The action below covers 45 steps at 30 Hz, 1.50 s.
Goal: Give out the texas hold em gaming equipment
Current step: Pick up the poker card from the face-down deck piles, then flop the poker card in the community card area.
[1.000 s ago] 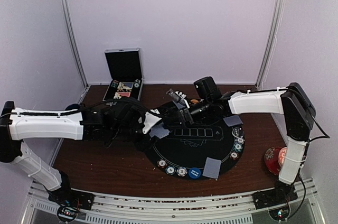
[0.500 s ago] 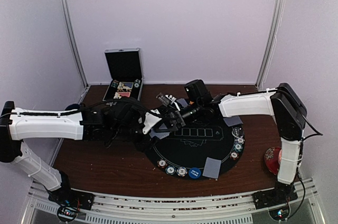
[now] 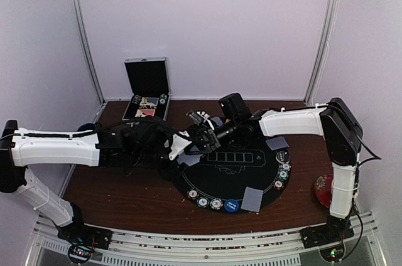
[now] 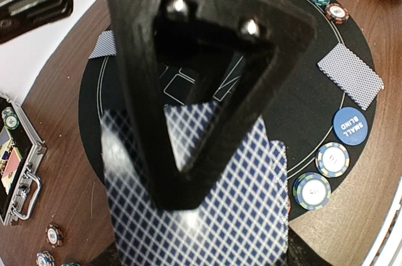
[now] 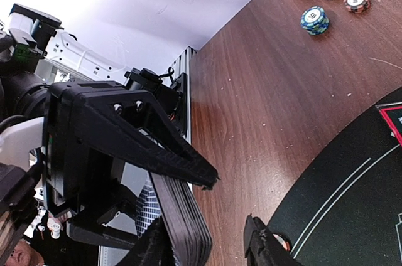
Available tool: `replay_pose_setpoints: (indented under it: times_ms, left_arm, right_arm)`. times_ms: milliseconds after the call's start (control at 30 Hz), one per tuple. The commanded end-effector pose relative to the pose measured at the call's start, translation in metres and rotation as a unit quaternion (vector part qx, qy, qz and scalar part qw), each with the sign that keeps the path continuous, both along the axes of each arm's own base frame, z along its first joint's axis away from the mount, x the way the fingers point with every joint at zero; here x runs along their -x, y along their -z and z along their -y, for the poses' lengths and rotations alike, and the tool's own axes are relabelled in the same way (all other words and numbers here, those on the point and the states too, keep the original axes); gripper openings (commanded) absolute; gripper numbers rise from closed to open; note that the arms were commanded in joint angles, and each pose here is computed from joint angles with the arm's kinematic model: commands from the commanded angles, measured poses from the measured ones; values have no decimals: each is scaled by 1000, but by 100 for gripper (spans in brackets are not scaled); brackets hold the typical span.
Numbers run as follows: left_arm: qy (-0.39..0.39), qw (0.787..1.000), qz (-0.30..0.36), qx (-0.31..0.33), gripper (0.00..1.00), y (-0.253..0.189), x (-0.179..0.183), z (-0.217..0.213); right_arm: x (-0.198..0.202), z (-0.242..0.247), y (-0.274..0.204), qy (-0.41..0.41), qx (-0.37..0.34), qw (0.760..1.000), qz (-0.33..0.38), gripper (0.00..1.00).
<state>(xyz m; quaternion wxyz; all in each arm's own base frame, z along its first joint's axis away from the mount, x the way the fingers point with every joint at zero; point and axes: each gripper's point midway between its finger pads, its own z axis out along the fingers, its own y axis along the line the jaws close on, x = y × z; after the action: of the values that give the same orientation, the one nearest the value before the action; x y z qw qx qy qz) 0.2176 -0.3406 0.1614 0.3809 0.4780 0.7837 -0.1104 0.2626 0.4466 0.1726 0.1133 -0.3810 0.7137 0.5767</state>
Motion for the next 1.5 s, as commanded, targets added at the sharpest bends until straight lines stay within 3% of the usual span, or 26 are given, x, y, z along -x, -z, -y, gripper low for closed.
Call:
replay_pose_setpoints:
  times_ms: [0,433,733,933,1100,1233,1467]
  left_arm:
    - [9,999,21,36,64,-20,-3,11]
    - [6,999,19,29,65,-14,-4,11]
    - [4,999,20,25,65,-12,-5,10]
    - [1,1000,21,23,65,-12,-6,10]
    - [-7,999,25,20,65,-12,-8,8]
    - [-7,999,24,20,65,-11,-9,8]
    - [-15,999,26,16,65,-12,-11,7]
  right_arm:
    - [-21,15,3,34,24,999,19,40]
    - [-7,27,-25,8,10,999,35,27]
    - [0,32,-37,-5,-3,999,35,0]
    - [-1,36,-49,-7,-14,999,38,0]
    - [-27,55,-64,42,-13,997,66,0]
    - [-71,89,-81,127,0,986,108,0]
    - [-135,137,-71,248,117,933,231,0]
